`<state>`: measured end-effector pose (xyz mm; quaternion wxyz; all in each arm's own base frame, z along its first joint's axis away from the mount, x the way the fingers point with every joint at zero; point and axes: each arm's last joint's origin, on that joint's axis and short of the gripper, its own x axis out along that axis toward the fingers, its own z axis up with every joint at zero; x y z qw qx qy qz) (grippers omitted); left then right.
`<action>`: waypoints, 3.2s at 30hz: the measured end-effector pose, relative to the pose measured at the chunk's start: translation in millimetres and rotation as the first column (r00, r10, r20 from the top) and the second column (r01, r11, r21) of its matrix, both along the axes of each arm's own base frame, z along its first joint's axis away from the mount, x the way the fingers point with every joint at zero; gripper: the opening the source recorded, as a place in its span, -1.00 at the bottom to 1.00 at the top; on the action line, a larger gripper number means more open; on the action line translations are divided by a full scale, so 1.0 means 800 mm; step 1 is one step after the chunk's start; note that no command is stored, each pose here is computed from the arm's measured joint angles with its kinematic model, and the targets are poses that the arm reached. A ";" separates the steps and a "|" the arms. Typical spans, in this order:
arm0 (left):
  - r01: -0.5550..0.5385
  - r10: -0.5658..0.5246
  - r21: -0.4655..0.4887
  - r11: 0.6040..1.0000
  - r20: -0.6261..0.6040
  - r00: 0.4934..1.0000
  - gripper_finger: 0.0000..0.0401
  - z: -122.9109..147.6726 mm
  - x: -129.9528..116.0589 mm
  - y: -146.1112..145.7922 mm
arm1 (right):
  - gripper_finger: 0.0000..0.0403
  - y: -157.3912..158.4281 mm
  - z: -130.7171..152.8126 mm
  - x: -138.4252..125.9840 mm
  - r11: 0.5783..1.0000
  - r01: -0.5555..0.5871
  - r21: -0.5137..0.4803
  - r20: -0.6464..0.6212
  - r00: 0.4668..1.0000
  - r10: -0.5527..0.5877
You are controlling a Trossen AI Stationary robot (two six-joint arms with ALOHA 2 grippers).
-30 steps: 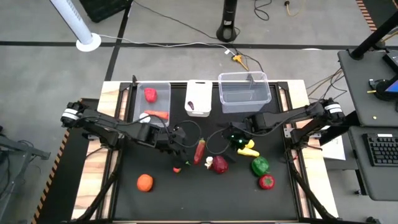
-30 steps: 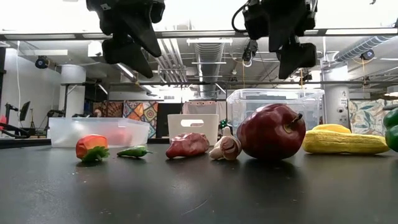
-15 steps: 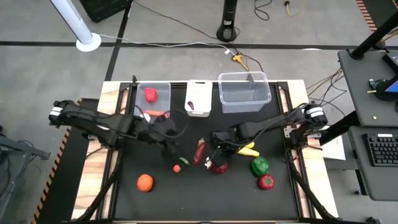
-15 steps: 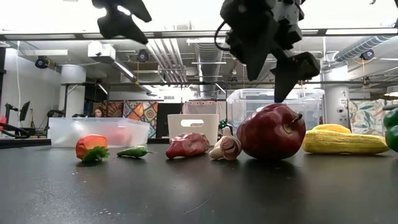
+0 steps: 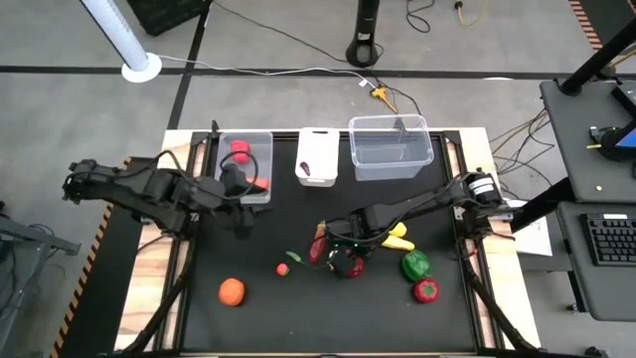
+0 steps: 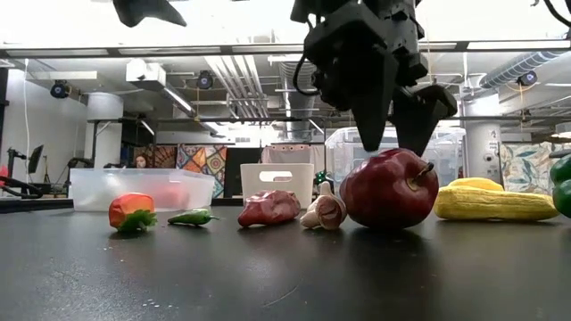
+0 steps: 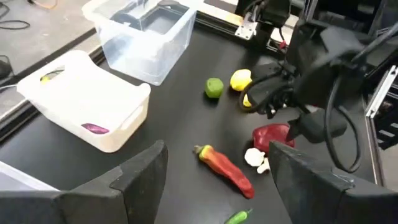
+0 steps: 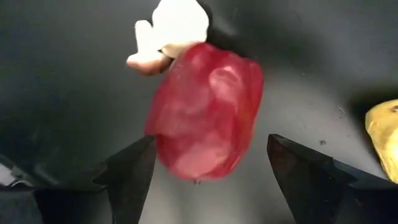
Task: Sort produce into baskets
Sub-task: Put the red apple into the right transparent bin, then put the orange chili pepper into the left transparent bin
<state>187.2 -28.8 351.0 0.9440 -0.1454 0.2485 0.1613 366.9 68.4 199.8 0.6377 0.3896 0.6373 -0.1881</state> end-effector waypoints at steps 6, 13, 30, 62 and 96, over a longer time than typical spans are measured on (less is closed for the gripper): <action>-0.015 0.015 0.018 1.000 0.000 1.000 0.29 0.001 -0.002 0.001 | 0.50 0.002 -0.014 0.004 1.000 -0.010 0.001 -0.025 1.000 0.010; -0.015 0.016 0.025 1.000 -0.030 0.999 0.29 -0.005 0.003 0.000 | 0.47 0.002 -0.023 0.006 0.999 -0.032 -0.001 -0.038 0.999 0.032; -0.016 0.017 0.028 0.999 -0.052 0.999 0.29 -0.008 0.005 0.000 | 0.13 -0.012 0.043 -0.010 0.999 -0.021 -0.032 0.106 0.994 0.024; -0.216 0.210 -0.239 0.947 -0.051 0.976 0.29 -0.023 0.024 -0.005 | 0.17 -0.362 0.151 -0.151 0.890 0.157 -0.428 -0.060 0.978 -0.202; -0.360 0.275 -0.369 0.857 -0.262 0.925 0.29 -0.168 0.170 -0.030 | 0.49 -0.385 0.142 -0.168 0.892 0.138 -0.430 -0.027 0.986 -0.166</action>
